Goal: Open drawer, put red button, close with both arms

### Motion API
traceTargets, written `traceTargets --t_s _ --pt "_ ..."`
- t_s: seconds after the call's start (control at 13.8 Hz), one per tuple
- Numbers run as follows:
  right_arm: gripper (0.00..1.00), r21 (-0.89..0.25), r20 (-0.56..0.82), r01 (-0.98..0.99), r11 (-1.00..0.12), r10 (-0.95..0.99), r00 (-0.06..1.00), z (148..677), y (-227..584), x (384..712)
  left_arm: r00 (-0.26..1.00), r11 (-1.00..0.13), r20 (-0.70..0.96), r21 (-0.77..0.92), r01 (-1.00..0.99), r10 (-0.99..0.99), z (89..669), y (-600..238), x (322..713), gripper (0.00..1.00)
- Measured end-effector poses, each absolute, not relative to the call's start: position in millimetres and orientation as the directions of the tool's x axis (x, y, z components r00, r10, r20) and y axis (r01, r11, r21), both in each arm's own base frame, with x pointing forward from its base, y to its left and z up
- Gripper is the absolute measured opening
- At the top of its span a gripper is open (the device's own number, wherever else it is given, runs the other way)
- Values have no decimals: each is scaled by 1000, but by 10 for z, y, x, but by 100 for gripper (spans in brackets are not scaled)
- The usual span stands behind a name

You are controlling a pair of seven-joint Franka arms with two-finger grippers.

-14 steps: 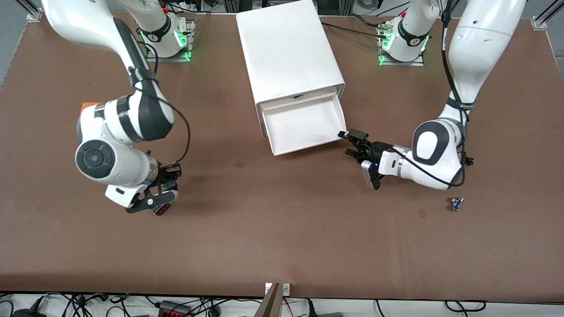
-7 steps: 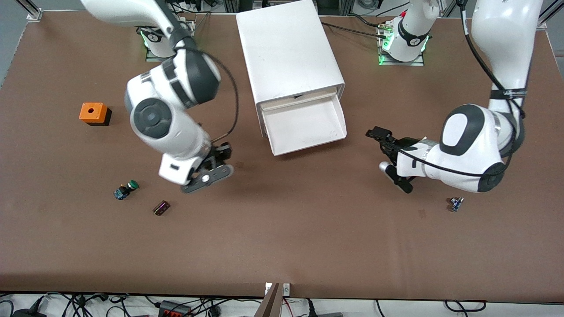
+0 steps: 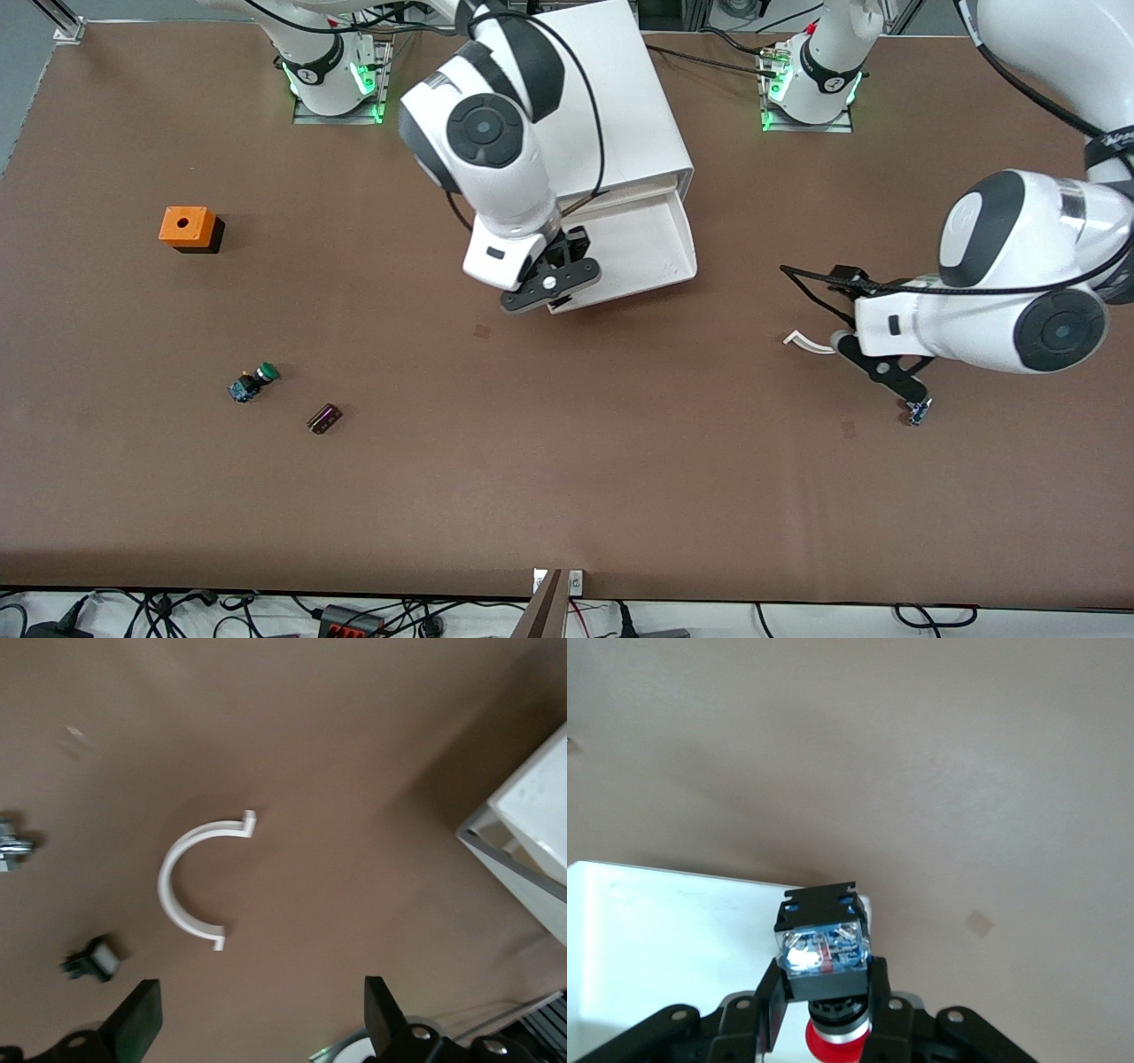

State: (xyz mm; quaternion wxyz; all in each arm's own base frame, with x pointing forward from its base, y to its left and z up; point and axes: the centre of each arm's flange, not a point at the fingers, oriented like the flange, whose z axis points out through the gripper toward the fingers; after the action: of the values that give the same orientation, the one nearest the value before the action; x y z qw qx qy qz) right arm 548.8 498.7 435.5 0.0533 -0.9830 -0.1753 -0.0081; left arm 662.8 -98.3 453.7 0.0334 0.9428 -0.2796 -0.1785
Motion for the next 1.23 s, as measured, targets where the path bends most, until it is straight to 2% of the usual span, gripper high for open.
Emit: traceTargets --t_s 0.58,1.23 --pt "41 -143 -13 234 -962 238 971 3834 5652 5107 888 -902 -161 48 -429 -431 5250 -170 6865 100" --pt "41 -129 -106 213 -968 227 968 3513 5756 4946 888 -901 -153 39 -432 -433 5301 -200 6868 100"
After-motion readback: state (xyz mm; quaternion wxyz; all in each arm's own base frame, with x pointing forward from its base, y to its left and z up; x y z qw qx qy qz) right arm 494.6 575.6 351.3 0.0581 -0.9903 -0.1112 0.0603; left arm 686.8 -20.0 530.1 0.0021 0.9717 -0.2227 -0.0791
